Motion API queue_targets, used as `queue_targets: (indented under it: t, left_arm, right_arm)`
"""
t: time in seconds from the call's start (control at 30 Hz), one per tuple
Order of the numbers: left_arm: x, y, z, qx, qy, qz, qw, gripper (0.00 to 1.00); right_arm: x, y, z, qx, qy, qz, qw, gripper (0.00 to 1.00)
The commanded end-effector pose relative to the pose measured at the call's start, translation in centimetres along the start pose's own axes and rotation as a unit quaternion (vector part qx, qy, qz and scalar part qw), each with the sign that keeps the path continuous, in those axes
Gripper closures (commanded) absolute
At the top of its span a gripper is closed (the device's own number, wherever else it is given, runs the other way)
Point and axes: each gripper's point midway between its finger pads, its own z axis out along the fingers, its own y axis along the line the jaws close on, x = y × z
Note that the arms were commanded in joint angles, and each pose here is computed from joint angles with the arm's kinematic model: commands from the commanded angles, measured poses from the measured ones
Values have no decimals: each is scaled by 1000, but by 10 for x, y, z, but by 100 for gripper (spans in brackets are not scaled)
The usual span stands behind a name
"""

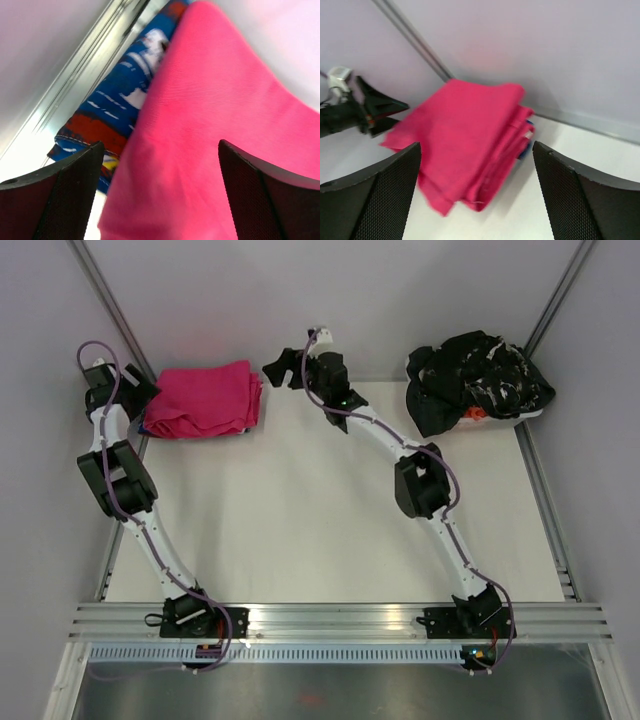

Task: Fold and stack the trousers
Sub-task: Neatly place the folded trousers to the corner

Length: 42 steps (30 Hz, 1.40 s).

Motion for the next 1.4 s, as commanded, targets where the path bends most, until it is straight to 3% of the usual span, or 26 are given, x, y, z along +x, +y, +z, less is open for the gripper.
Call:
queue_targets:
  t: [0.0,0.17,0.23,0.3,0.33,0.43,0.6,0.8,1.0,1.23,1.37]
  left_arm:
    - [-139,-52,-95,62,-192,66,977,2]
    - [-122,-119,-132,41,-204,156,966,7]
    - [-114,-134,-144,10,-217,180,959,16]
    - [-99,-132,-138,4,-209,177,962,33]
    - [-94,-130,-134,1,-204,172,964,54]
    - [-72,-114,-112,-21,-172,141,975,97]
    - [-23,-83,-59,-44,-105,72,991,98]
    - [33,-73,-16,-15,-26,7,1000,98]
    - [58,-54,-24,-51,3,-18,999,98]
    - [70,25,-52,-194,8,-27,981,98]
    - [74,52,-57,-216,15,-7,976,98]
  right_arm:
    - [-106,94,-43,-88,-43,-35,995,2]
    - [-117,95,-84,-86,3,-18,996,2]
    - [-102,80,-97,-68,29,-18,997,2]
    - [-113,78,-114,-58,27,-23,998,4]
    - [-100,70,-121,-50,46,-21,997,7]
    - [-97,64,-143,-41,63,-31,997,20]
    - [-95,54,-174,-13,72,-53,996,23]
    - [-81,34,-184,21,83,-53,995,22]
    - [-63,27,-182,22,106,-44,993,21]
    - [-49,19,-180,26,121,-41,992,19]
    - [-45,13,-181,30,127,-43,990,18]
